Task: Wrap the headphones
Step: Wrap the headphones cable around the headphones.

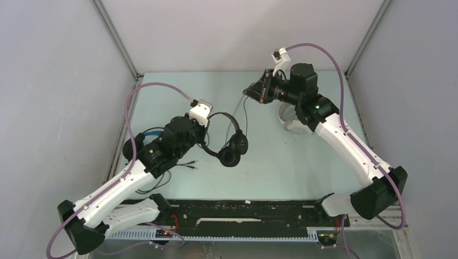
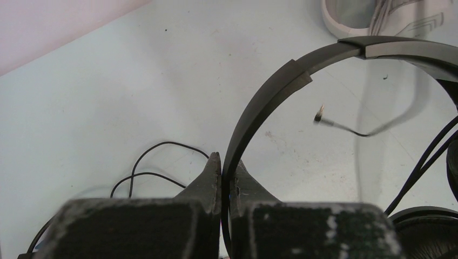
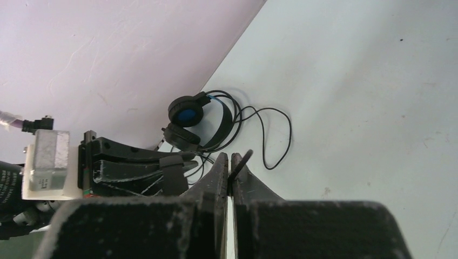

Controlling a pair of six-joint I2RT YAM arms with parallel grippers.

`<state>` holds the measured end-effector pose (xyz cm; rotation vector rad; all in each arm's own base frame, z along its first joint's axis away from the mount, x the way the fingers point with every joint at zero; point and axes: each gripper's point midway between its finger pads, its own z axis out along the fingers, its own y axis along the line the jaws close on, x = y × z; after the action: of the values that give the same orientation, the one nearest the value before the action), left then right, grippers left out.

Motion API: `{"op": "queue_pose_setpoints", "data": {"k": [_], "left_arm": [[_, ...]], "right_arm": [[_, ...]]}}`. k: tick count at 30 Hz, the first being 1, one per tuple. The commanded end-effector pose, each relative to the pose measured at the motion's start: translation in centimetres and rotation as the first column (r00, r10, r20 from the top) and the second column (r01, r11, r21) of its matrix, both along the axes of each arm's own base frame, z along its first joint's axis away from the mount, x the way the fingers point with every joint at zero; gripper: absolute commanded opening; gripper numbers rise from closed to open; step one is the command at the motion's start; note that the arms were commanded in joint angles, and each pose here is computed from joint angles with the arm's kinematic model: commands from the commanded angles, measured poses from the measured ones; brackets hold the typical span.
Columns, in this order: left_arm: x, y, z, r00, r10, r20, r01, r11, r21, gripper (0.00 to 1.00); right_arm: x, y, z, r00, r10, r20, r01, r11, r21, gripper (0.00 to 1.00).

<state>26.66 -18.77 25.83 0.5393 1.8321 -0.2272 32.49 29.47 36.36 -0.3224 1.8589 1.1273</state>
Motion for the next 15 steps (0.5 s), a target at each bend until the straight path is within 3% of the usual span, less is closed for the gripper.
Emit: {"op": "queue_pose_setpoints", "data": {"k": [1,6,15], "left_arm": [[-0.9,-1.0,0.9,0.996,-0.080,0.028,0.081,0.996,-0.031,0.00],[-1.0,-1.5,0.6,0.994,-0.107,0.023,0.107,0.994,-0.025,0.00],[1.4,2.0,-0.4,0.989,0.144,0.023,-0.145,0.987,0.070,0.00]], "right_arm": [[0.4,-0.7,1.2,0.998,-0.018,0.062,0.017,1.000,0.009,0.00],[0.6,-0.6,1.5,0.997,0.008,0.077,-0.010,1.000,0.027,0.00],[-1.8,-1.2,2.4,0.994,0.061,0.085,-0.064,0.998,0.029,0.00]]}}
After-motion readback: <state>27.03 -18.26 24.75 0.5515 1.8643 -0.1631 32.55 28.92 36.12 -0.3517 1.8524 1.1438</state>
